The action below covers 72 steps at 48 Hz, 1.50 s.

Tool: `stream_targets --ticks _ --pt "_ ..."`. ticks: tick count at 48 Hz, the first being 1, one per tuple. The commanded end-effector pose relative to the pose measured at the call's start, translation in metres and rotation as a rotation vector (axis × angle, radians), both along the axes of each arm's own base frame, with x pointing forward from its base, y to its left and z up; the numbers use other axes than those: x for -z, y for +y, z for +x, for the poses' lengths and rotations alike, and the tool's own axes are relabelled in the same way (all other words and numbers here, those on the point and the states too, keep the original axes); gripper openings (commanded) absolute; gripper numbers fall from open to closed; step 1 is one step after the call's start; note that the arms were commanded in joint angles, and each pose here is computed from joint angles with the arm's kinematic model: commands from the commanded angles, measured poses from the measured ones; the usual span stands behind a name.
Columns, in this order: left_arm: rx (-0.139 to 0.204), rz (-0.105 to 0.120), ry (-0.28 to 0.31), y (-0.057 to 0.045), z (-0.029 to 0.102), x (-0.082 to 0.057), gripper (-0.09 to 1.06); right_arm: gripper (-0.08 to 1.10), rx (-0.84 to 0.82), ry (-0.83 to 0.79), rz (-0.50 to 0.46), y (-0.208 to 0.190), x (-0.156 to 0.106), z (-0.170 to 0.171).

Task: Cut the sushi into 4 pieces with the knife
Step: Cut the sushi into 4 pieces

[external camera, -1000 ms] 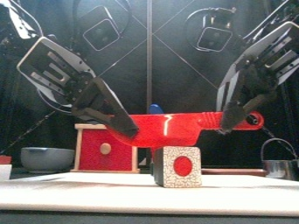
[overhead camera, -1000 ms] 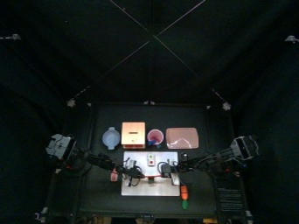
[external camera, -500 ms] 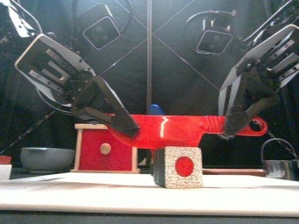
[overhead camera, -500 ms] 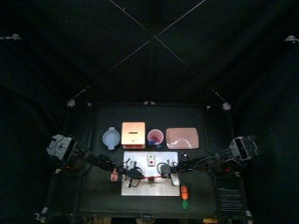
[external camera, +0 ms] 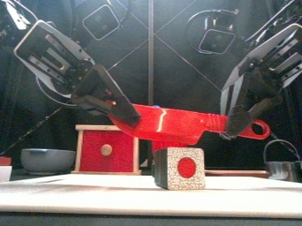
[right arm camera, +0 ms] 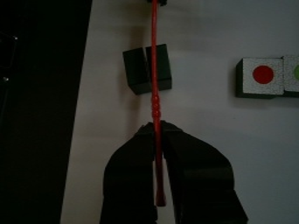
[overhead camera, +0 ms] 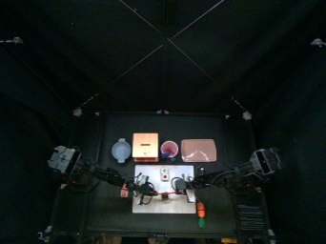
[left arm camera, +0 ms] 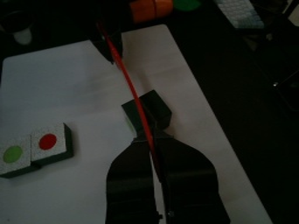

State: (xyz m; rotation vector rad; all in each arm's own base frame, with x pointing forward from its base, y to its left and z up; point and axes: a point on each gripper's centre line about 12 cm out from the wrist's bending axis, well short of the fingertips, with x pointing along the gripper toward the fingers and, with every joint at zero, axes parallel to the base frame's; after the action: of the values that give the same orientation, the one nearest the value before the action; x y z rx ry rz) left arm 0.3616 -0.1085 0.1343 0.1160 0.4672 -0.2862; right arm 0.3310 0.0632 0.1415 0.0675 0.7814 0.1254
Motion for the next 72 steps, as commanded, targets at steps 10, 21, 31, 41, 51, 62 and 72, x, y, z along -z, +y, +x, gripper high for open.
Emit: stream_targets --ticks 10,21,31,41,51,62,72 --pt "0.111 0.009 -0.083 -0.032 -0.001 -0.024 0.19 0.06 0.007 -0.065 0.000 -0.004 -0.019 0.005" --pt "0.125 0.019 -0.044 -0.040 0.002 -0.007 0.19 0.06 0.008 -0.066 0.001 -0.004 -0.019 0.005" --pt "0.122 0.023 -0.018 -0.040 0.002 0.003 0.19 0.06 0.007 -0.072 -0.004 -0.005 -0.020 0.006" --pt "0.097 0.019 0.010 -0.035 0.001 0.009 0.19 0.06 0.009 -0.081 -0.018 -0.009 -0.021 0.008" --pt "0.096 0.025 0.027 -0.035 0.001 0.015 0.19 0.06 0.017 -0.072 -0.026 -0.014 -0.017 0.009" --pt "0.091 0.031 0.061 -0.035 0.003 0.029 0.19 0.06 0.021 -0.047 -0.026 -0.013 -0.008 0.012" --pt "0.086 0.039 0.094 -0.034 0.002 0.043 0.19 0.06 0.022 -0.023 -0.027 -0.013 0.000 0.016"
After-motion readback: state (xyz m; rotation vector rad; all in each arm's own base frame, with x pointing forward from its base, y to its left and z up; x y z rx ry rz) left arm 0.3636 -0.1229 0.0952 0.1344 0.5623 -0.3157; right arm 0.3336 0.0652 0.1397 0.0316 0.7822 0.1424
